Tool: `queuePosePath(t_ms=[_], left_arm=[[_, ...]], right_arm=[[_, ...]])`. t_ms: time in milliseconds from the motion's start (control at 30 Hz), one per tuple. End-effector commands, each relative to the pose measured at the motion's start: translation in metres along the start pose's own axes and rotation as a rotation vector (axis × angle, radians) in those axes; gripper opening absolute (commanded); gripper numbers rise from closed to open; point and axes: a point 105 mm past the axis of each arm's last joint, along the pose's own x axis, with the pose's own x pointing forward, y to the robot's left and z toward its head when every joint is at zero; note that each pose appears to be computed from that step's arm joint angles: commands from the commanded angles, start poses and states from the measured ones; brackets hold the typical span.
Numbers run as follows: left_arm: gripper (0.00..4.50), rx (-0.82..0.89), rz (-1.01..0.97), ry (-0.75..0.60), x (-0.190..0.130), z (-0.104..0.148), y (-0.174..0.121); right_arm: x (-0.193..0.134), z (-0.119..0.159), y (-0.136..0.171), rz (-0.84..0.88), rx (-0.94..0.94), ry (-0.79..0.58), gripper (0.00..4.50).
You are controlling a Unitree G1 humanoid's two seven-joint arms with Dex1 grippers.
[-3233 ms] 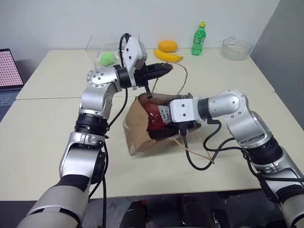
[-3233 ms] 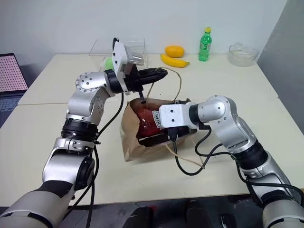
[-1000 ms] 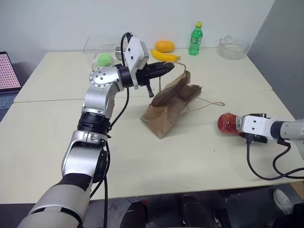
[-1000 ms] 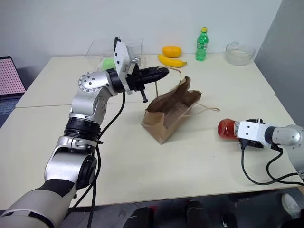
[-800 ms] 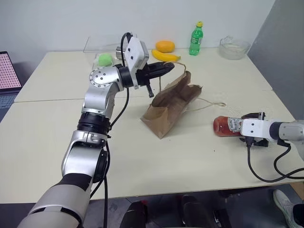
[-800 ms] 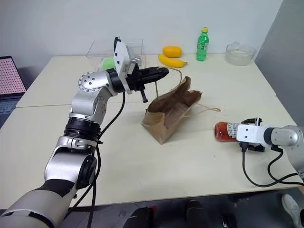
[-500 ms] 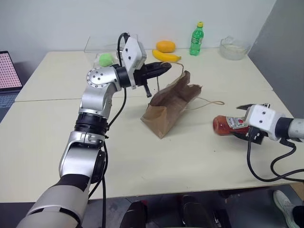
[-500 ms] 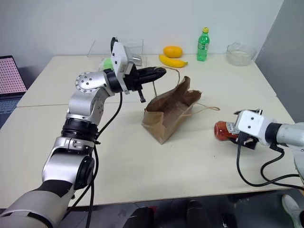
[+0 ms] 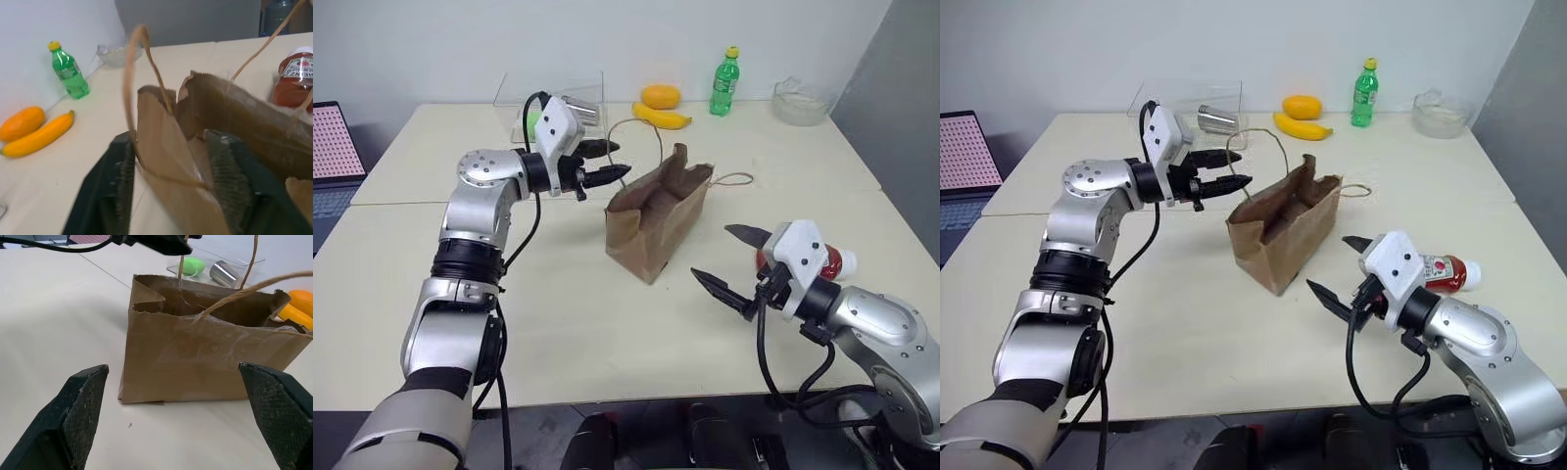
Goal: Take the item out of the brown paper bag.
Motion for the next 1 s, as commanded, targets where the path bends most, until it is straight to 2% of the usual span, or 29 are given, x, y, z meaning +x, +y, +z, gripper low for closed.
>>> queuePosePath(t_ms=[33, 67, 200, 333, 433, 467, 600, 633, 867, 1000], left_arm=[[3.74, -0.013, 0.090, -0.046, -0.017, 0.015, 0.011], [4.00, -0.035, 0.109, -0.051, -0.021, 0.014, 0.011], [4.00, -0.152, 0.218, -0.075, -0.036, 0.005, 0.009], [4.00, -0.173, 0.314, -0.063, -0.052, -0.004, 0.002], [4.00, -0.192, 0.505, -0.120, -0.073, -0.006, 0.001], [4.00, -0.189, 0.543, -0.140, -0.077, -0.006, -0.003], [4.00, -0.150, 0.678, 0.080, -0.084, -0.061, -0.049], [4.00, -0.141, 0.672, 0.083, -0.086, -0.068, -0.059], [4.00, -0.158, 0.828, 0.035, -0.093, -0.093, -0.088], [4.00, -0.137, 0.835, -0.018, -0.085, -0.088, -0.092]], right_arm=[[0.001, 0.014, -0.007, -0.032, -0.052, -0.062, 4.50], [0.001, 0.015, -0.008, -0.039, -0.055, -0.071, 4.50], [0.003, 0.015, -0.006, -0.053, -0.054, -0.106, 4.50], [0.003, 0.010, -0.003, -0.087, -0.041, -0.124, 4.50], [-0.003, 0.002, -0.012, -0.229, -0.062, -0.151, 4.50], [-0.005, 0.001, -0.014, -0.267, -0.065, -0.162, 4.50], [-0.012, -0.024, -0.008, -0.323, 0.041, -0.167, 4.50], [-0.012, -0.028, -0.005, -0.328, 0.046, -0.168, 4.50], [-0.010, -0.051, -0.021, -0.498, 0.084, -0.200, 4.50], [-0.009, -0.051, -0.024, -0.513, 0.091, -0.213, 4.50]])
